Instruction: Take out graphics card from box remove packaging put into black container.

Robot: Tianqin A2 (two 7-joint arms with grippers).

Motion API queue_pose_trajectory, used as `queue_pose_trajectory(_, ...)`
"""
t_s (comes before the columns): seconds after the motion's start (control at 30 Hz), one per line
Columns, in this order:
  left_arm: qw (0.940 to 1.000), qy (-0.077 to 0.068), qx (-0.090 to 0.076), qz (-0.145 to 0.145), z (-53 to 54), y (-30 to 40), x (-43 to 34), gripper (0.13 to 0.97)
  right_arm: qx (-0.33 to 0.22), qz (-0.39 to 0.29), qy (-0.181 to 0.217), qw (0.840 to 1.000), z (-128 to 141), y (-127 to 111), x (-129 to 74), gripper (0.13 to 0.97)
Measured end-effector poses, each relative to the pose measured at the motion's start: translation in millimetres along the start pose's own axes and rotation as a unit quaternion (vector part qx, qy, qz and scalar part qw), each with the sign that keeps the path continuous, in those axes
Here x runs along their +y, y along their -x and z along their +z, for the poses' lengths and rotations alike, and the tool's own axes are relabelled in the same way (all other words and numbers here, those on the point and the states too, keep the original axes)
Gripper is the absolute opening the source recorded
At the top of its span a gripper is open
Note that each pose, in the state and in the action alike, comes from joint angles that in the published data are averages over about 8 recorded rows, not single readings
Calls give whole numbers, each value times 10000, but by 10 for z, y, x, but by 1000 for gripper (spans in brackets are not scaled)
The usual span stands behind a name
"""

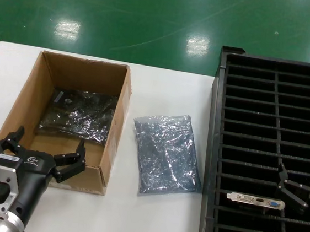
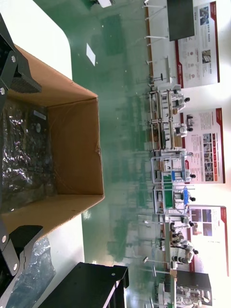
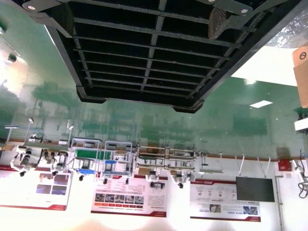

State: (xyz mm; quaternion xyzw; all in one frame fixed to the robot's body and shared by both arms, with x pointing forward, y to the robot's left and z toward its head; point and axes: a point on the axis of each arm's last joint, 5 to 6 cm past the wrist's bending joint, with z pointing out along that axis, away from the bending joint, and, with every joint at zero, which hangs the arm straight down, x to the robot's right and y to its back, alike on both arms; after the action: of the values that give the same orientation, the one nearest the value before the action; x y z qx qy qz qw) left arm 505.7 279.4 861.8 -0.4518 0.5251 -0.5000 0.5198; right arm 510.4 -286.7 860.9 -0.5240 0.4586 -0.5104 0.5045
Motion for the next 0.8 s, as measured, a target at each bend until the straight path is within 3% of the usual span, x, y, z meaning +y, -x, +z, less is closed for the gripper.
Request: queue_pose_trajectory(0.8, 10000, 0, 0, 0, 0, 0, 0, 966, 0, 0, 0, 10000, 0, 0, 0, 966)
